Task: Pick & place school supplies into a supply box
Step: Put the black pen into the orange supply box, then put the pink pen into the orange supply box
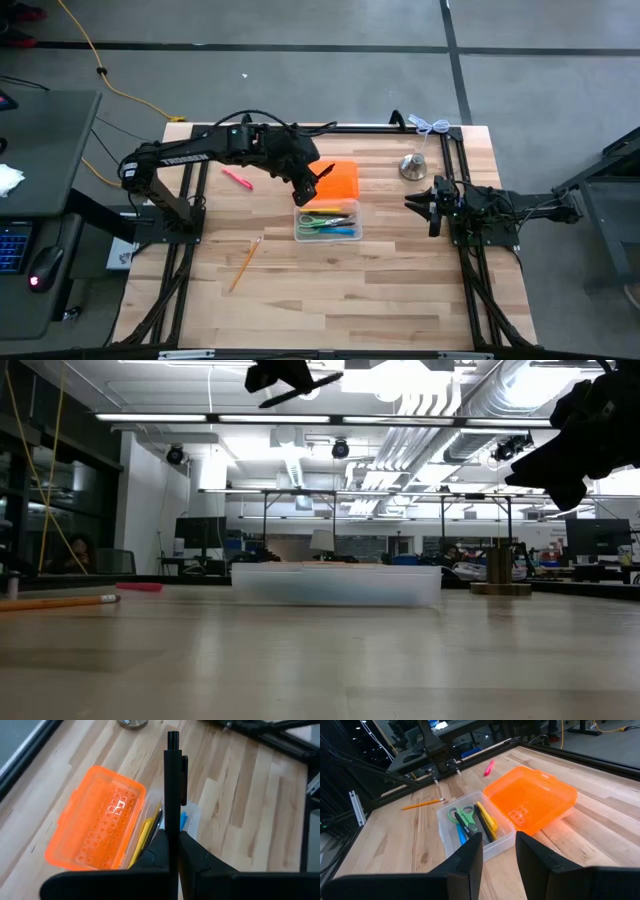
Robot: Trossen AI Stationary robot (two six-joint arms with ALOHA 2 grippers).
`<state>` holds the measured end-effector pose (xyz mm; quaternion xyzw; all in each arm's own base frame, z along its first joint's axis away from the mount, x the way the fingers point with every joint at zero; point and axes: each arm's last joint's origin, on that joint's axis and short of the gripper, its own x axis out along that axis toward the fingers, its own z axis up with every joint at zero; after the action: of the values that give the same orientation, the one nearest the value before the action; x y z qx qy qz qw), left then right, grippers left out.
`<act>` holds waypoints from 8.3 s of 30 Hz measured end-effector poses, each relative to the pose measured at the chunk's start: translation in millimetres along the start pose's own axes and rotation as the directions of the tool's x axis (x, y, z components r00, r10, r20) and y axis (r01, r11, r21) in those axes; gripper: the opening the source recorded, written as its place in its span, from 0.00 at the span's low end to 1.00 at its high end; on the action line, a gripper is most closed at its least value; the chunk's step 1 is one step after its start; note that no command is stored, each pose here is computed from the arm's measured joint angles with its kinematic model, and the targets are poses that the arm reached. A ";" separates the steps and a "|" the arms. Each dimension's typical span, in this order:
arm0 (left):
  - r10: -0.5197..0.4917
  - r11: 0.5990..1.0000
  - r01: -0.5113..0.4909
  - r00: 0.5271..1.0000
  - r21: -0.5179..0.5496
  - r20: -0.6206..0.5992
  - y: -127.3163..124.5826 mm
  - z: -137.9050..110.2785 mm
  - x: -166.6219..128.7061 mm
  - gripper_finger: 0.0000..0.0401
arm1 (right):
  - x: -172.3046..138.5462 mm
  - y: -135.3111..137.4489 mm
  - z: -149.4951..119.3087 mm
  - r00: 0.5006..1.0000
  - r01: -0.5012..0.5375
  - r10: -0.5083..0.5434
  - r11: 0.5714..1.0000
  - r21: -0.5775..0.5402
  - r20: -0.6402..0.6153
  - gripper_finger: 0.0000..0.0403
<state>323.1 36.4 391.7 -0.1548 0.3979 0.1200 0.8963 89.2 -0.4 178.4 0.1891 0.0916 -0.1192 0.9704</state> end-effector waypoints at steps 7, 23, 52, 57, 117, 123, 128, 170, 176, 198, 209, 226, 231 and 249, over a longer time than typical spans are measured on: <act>0.023 0.999 -0.019 0.990 0.029 -0.142 -2.0 -4.2 30.0 0.10 | 0.2 0.1 0.1 1.000 0.000 0.000 1.000 0.001 0.000 0.23; 0.087 0.987 -0.054 0.970 0.150 -0.228 -10.1 22.6 57.6 0.10 | 1.2 0.3 -0.1 1.000 0.004 -0.004 1.000 -0.001 -0.006 0.23; 0.137 0.970 -0.037 0.901 0.241 -0.412 -17.7 1.8 138.6 0.10 | 2.3 0.3 -0.9 1.000 0.009 -0.009 1.000 -0.005 -0.018 0.23; 0.134 0.970 -0.036 0.906 0.242 -0.401 -17.7 2.0 148.6 0.10 | 2.3 0.3 -0.8 1.000 0.009 -0.009 1.000 -0.006 -0.017 0.23; 0.138 0.948 0.012 0.886 0.318 -0.442 -24.4 -44.5 228.5 0.10 | 2.3 0.2 -1.3 1.000 0.007 -0.006 1.000 0.010 -0.023 0.23; 0.111 0.950 0.035 0.890 0.311 -0.442 -25.1 -45.0 233.1 0.10 | 2.3 0.3 -1.3 1.000 0.007 -0.006 1.000 0.010 -0.023 0.23; 0.111 0.950 0.035 0.891 0.310 -0.441 -24.9 -46.9 240.5 0.10 | 2.3 0.3 -1.2 1.000 0.006 -0.006 1.000 0.020 -0.023 0.23; 0.142 0.953 0.011 0.867 0.304 -0.478 -21.1 -39.3 230.1 0.47 | 2.2 0.5 -0.9 1.000 0.001 -0.001 1.000 0.023 -0.021 0.23; 0.173 0.955 -0.025 0.857 0.296 -0.486 -12.8 -23.3 214.6 0.45 | 2.2 0.5 -0.9 1.000 0.002 -0.001 1.000 0.023 -0.021 0.23; 0.266 0.956 -0.175 0.855 0.235 -0.446 7.4 11.9 115.7 0.47 | 2.2 0.4 -0.9 1.000 0.006 -0.006 1.000 0.011 -0.019 0.23; 0.279 0.960 -0.238 0.838 0.146 -0.470 7.9 8.1 58.8 0.47 | 2.2 0.4 -0.9 1.000 0.006 -0.005 1.000 0.011 -0.019 0.23; 0.251 0.956 -0.288 0.900 -0.053 -0.357 7.6 10.7 4.5 0.47 | 2.2 0.4 -1.0 1.000 0.005 -0.005 1.000 0.011 -0.020 0.23; 0.247 0.944 -0.307 0.900 -0.121 -0.359 7.5 10.7 4.6 0.47 | 2.2 0.4 -1.0 1.000 0.005 -0.005 1.000 0.011 -0.020 0.23; 0.269 0.920 -0.366 0.853 -0.143 -0.447 15.7 -2.4 25.2 0.47 | 2.2 0.4 -1.0 1.000 0.005 -0.005 1.000 0.011 -0.020 0.23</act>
<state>332.7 52.3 368.4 -0.2081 0.5849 0.2750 0.7342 91.3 -0.1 177.1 0.1953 0.1010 -0.1203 0.9681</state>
